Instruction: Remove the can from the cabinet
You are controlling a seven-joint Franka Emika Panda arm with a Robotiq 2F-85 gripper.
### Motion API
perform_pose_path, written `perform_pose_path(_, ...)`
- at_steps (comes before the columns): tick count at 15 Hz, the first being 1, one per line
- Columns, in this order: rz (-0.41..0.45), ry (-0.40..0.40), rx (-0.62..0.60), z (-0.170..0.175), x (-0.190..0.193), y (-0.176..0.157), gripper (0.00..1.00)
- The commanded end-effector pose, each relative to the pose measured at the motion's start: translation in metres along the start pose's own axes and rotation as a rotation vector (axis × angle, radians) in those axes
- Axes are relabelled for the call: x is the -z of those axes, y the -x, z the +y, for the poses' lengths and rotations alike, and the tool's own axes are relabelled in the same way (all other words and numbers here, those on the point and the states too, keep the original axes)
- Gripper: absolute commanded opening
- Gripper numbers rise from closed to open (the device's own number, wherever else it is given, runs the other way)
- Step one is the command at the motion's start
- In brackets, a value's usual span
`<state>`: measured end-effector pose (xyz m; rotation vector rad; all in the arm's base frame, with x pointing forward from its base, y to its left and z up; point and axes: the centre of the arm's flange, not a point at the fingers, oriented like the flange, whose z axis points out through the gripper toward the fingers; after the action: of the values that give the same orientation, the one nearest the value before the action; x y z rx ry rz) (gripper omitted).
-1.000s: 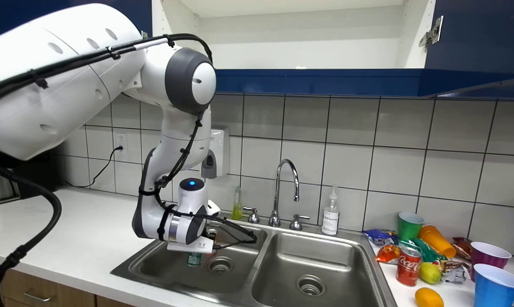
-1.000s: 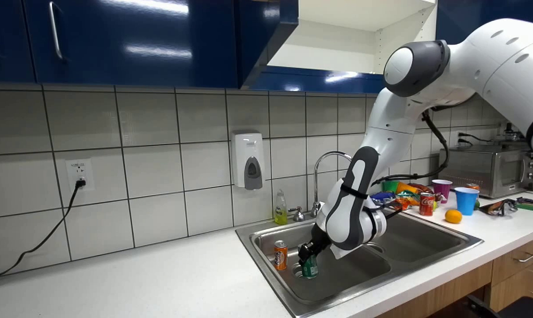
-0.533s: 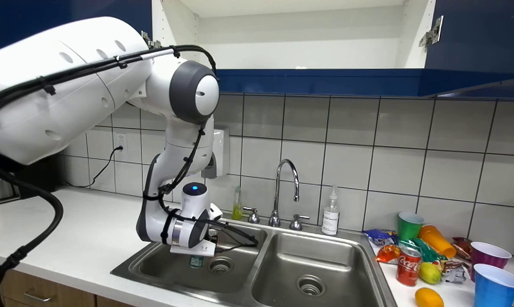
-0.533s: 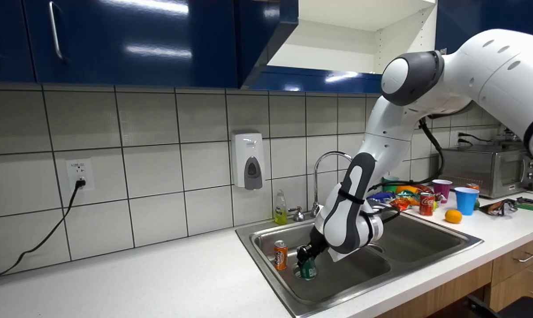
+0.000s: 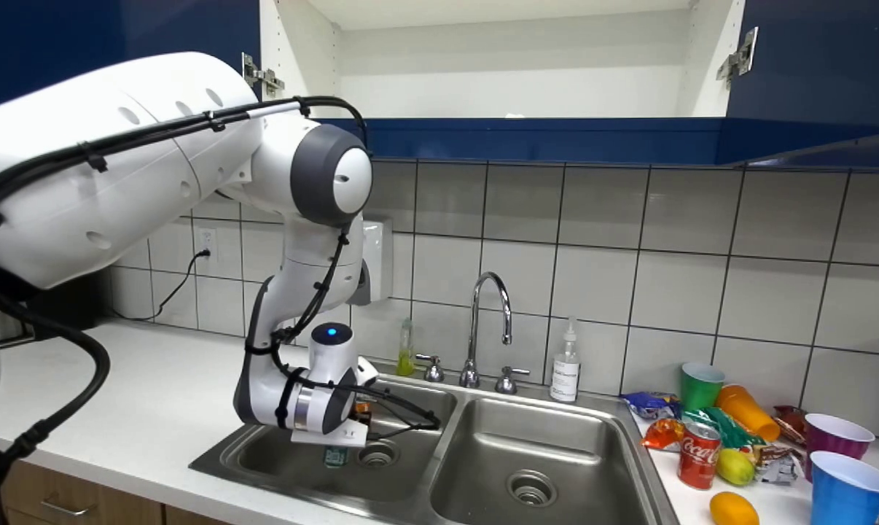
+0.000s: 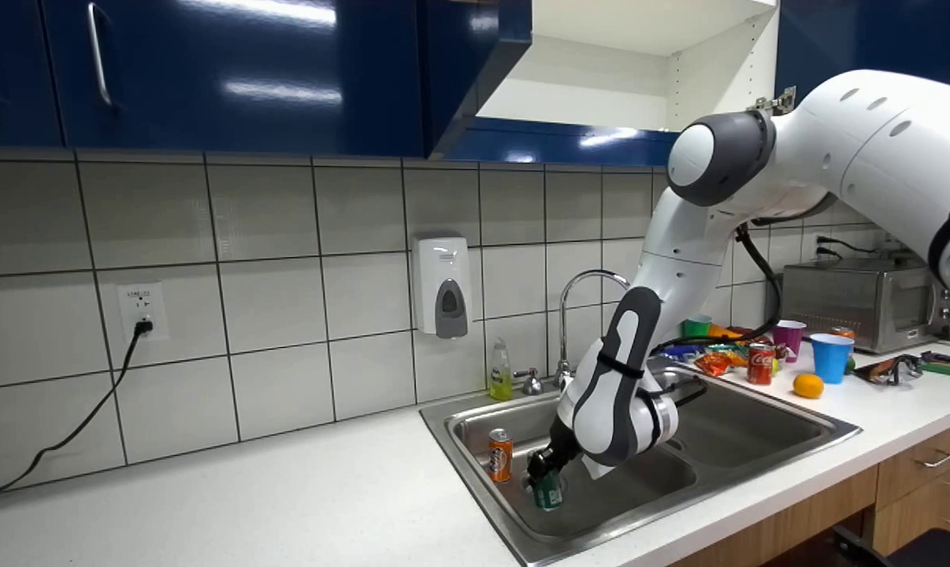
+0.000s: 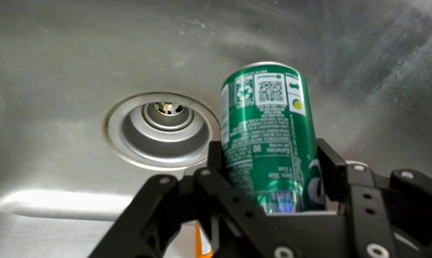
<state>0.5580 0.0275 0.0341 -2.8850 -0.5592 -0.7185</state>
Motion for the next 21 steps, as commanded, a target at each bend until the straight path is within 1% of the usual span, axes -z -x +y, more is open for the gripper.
perform_pose_path(1, 0.025, 0.016, 0.015, -0.013, -0.007, 0.015, 0.38)
perform_pose_path(12, 0.029, 0.012, 0.012, -0.014, -0.021, 0.020, 0.38)
perform_pose_path(21, 0.028, 0.015, 0.013, -0.014, -0.028, 0.018, 0.38)
